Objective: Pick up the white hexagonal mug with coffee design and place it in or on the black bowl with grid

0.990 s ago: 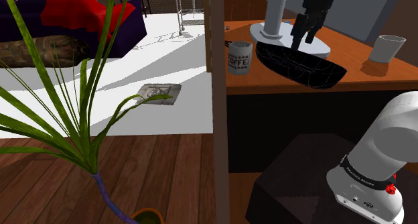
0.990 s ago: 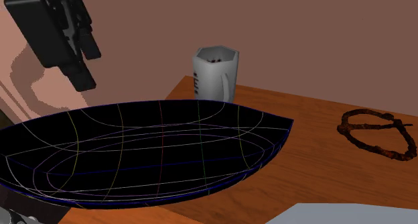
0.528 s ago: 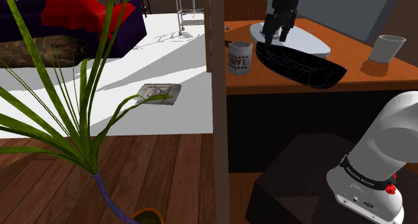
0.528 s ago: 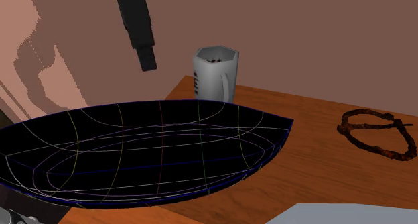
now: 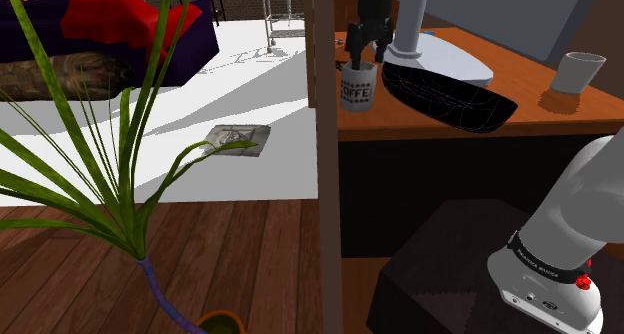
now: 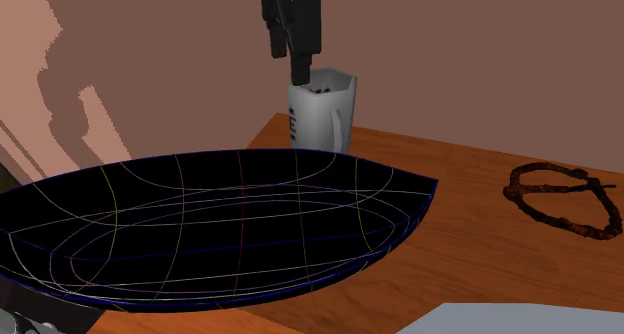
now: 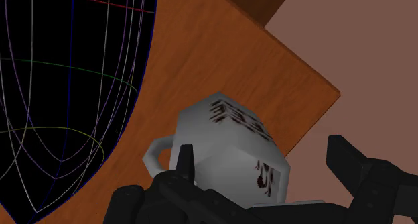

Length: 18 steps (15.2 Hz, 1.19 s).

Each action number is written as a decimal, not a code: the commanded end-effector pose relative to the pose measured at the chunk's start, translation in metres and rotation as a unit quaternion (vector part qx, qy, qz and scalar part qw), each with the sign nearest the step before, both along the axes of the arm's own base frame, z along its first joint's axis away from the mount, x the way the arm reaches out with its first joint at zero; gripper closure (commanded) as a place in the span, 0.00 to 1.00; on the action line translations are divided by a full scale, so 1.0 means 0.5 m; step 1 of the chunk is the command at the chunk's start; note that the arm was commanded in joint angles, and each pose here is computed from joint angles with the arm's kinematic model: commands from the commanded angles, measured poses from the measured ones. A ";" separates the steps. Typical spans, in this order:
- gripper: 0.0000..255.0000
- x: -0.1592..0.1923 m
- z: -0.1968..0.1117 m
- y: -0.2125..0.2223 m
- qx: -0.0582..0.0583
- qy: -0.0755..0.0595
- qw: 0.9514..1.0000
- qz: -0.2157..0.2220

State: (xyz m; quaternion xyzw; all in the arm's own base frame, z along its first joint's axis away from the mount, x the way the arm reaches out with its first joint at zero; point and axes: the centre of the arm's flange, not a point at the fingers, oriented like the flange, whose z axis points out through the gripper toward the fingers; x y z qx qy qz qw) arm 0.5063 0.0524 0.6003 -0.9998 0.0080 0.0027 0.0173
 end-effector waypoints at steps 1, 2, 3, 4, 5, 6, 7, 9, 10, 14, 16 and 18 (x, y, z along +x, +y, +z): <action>0.00 0.051 -0.008 0.016 0.002 0.004 1.000 0.001; 0.00 0.058 -0.008 0.018 0.003 0.005 1.000 0.002; 0.00 0.058 -0.019 0.019 0.003 0.005 1.000 0.002; 0.00 0.057 -0.030 0.019 0.003 0.005 1.000 0.002; 0.00 0.057 -0.040 0.019 0.003 0.005 1.000 0.002; 0.00 0.057 -0.051 0.020 0.003 0.005 1.000 0.002; 0.00 0.057 -0.061 0.020 0.003 0.005 1.000 0.002; 0.00 0.057 -0.088 0.021 0.003 0.005 1.000 0.002; 0.00 0.056 -0.088 0.021 0.003 0.005 1.000 0.002; 0.00 0.057 -0.088 0.021 0.003 0.005 1.000 0.002; 0.00 0.057 -0.088 0.021 0.003 0.005 1.000 0.002; 1.00 0.056 -0.088 0.021 0.003 0.005 1.000 0.002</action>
